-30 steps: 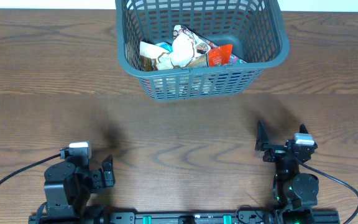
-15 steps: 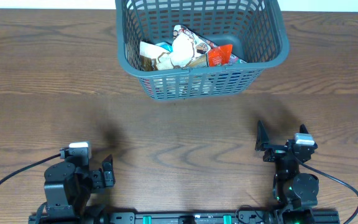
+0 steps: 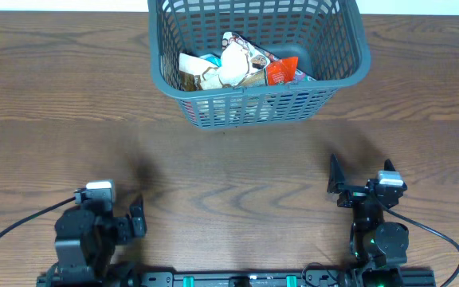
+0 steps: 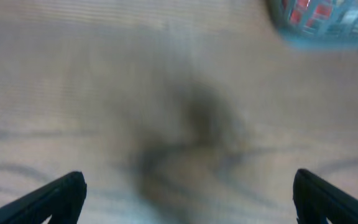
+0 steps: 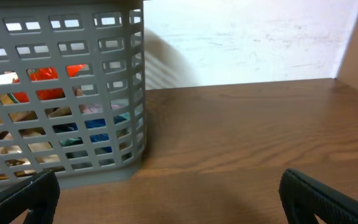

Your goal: Pack container

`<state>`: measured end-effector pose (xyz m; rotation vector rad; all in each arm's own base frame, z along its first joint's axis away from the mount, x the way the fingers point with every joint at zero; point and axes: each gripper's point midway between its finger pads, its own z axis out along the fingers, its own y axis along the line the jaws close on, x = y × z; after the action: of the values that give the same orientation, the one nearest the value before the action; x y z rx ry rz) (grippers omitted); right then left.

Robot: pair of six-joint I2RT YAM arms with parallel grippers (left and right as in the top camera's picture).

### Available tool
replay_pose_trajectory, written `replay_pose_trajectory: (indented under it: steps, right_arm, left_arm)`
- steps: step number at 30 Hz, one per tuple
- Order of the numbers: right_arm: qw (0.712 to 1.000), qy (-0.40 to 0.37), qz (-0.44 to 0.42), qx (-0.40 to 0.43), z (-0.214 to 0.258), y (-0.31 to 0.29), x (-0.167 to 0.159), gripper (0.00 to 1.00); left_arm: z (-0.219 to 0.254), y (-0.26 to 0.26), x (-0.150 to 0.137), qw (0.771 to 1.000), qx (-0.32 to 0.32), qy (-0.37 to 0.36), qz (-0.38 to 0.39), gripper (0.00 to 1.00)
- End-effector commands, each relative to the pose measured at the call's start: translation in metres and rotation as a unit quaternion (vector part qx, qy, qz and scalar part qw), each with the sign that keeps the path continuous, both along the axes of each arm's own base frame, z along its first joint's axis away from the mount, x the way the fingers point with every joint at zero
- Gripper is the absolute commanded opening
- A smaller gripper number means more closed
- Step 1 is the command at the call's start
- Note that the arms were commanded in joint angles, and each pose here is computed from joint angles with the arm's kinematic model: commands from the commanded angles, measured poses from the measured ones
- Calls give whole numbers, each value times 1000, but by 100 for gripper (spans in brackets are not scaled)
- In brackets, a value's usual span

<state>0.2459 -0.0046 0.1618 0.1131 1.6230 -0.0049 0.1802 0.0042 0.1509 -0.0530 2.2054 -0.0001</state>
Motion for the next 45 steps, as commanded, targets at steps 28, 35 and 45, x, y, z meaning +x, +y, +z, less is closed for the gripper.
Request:
replay_pose_trajectory:
  steps: [28,35,45]
  right_arm:
    - [1000,-2,-11,8,0,-4,-1,99]
    - [1000,-2,-11,8,0,-4,-1,99]
    - [1000,-2,-11,8,0,-4,-1,99]
  left_arm:
    - [-14,-1,64,971,4,-239,-3,99]
    - [-14,1,64,971,7,-239,2,99]
    - [-14,13,63,970,-9,-240,48,99]
